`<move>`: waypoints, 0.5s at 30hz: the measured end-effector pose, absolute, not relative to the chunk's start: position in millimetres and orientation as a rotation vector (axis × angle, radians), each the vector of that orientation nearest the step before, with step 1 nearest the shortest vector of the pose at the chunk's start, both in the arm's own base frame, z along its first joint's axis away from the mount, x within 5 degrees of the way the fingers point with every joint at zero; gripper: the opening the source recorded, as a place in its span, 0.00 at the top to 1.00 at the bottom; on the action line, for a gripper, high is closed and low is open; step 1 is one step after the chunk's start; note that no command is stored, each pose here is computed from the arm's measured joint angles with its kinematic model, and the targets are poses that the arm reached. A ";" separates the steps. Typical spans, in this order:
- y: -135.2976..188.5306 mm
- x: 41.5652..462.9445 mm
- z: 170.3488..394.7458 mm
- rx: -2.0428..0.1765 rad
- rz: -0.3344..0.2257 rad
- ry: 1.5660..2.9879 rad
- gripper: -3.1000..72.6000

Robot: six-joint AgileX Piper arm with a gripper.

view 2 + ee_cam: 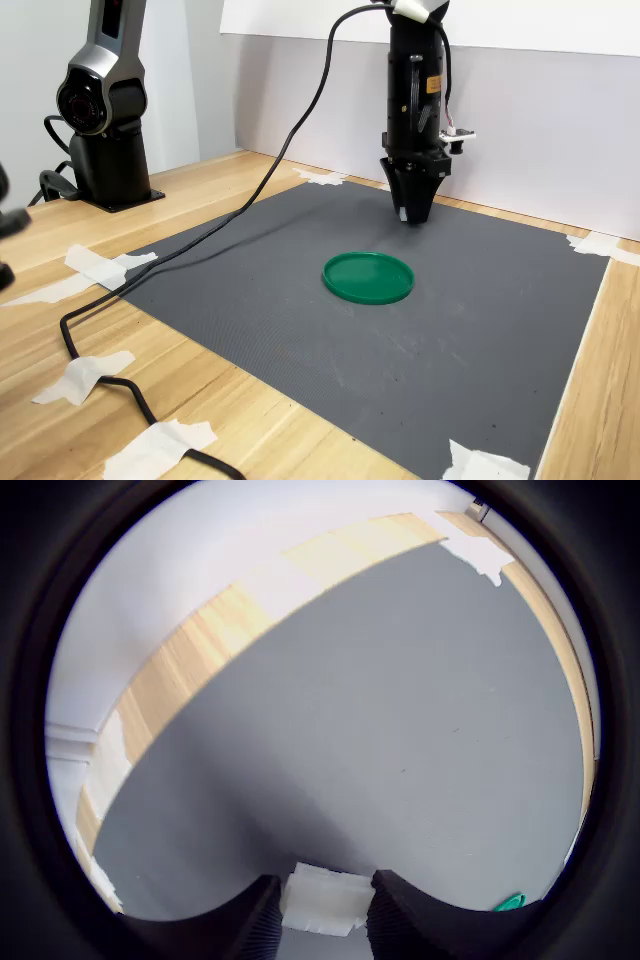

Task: Grasp a white terminal and put it on the green lid.

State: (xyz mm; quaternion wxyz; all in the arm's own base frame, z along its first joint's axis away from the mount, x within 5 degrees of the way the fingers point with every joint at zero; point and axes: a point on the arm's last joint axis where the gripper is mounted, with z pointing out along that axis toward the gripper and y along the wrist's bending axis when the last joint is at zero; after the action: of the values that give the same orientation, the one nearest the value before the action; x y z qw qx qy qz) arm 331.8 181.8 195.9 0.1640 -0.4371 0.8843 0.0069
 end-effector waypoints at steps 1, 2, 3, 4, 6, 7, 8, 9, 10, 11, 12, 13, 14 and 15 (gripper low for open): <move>179.4 331.6 203.3 -1.232 0.019 2.511 0.53; 175.8 332.1 211.4 -1.212 0.024 2.510 0.53; 171.3 333.4 220.0 -1.201 0.022 2.507 0.53; 166.1 335.0 228.9 -1.190 0.022 2.508 0.53; 154.2 338.9 245.1 -1.179 0.021 2.511 0.53; 147.7 340.7 253.8 -1.181 0.022 2.512 0.53; 140.7 342.5 261.6 -1.190 0.018 2.512 0.53; 135.0 343.8 267.1 -1.209 0.012 2.508 0.53; 127.3 345.2 272.8 -1.229 0.001 2.507 0.53; 119.3 346.3 276.4 -1.251 -0.010 2.509 0.53; 111.1 347.4 278.0 -1.271 -0.019 2.514 0.53; 104.3 348.1 277.6 -1.283 -0.025 2.525 0.53; 95.9 349.7 277.4 -1.286 -0.034 2.534 0.53; 87.4 351.5 276.3 -1.274 -0.044 2.544 0.53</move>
State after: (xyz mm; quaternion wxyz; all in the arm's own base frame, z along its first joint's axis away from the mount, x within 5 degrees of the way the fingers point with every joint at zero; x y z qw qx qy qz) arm 351.5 87.4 276.3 0.1475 -0.4429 0.8842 -0.0152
